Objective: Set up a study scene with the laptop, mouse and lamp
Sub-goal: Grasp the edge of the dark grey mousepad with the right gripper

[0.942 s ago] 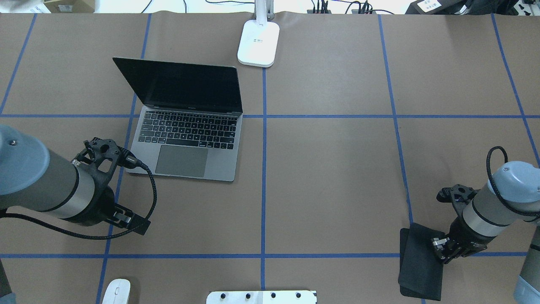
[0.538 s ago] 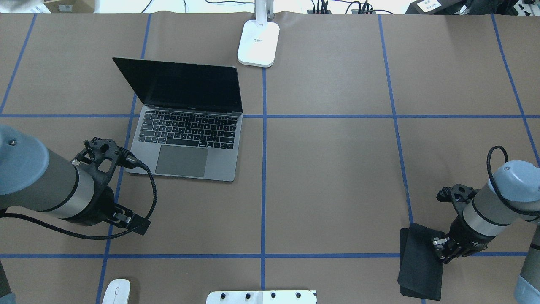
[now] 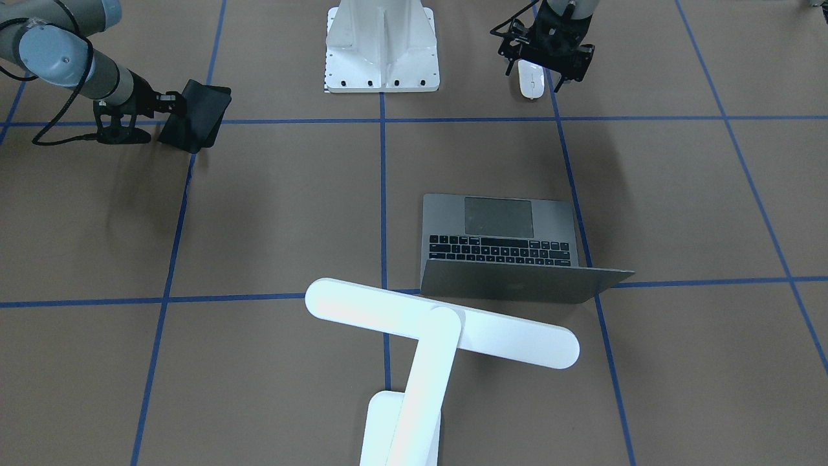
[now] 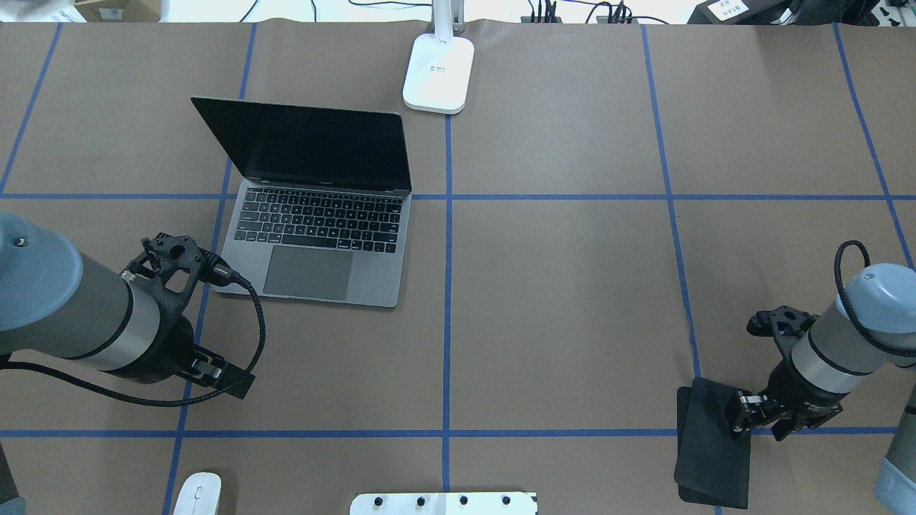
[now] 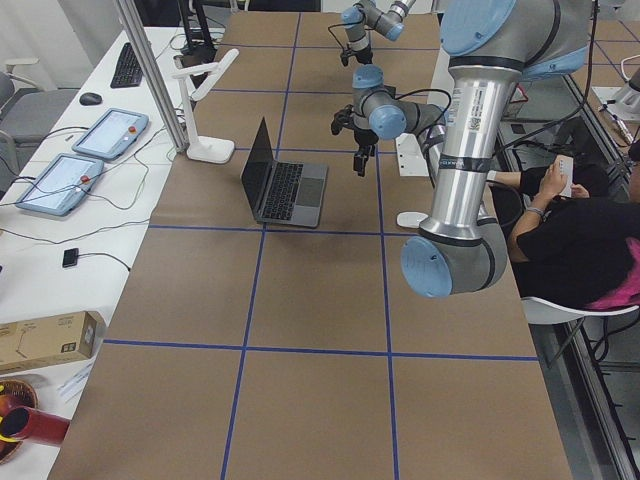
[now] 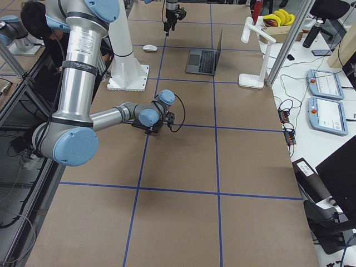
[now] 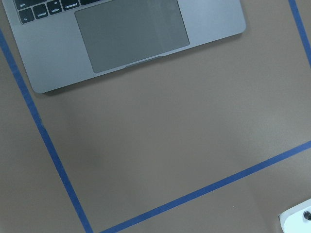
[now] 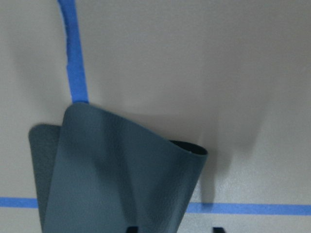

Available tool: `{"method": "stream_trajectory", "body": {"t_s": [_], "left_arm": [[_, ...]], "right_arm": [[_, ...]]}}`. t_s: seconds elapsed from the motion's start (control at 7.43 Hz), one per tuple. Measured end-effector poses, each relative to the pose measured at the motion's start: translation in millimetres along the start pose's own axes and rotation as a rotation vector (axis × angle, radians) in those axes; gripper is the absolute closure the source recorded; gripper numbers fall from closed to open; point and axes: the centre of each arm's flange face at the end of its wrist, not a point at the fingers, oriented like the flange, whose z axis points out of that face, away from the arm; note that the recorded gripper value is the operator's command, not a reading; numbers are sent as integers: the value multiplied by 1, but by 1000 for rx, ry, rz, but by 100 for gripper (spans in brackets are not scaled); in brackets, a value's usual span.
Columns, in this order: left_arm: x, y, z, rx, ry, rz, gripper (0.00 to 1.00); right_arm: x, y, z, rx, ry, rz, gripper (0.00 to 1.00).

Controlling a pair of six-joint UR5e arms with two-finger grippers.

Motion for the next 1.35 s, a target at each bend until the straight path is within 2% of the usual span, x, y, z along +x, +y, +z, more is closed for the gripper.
{"method": "stream_trajectory", "body": {"t_s": [0.27, 0.4, 0.54, 0.67, 1.08, 1.21, 1.35], "left_arm": [[0, 0, 0, 0, 0, 0, 1], [0, 0, 0, 1, 1, 0, 1], [0, 0, 0, 0, 0, 1, 1], [0, 0, 0, 0, 0, 1, 1], [0, 0, 0, 0, 0, 1, 1], [0, 0, 0, 0, 0, 1, 1], [0, 0, 0, 0, 0, 1, 1]], "right_arm": [[2, -1, 1, -4, 10, 12, 31], [2, -1, 1, -5, 12, 12, 56], [1, -2, 1, -4, 12, 11, 71], [0, -2, 1, -4, 11, 9, 75], [-1, -2, 1, -4, 10, 7, 77], [-2, -3, 1, -4, 10, 7, 73], [-2, -3, 1, -3, 9, 7, 58]]}}
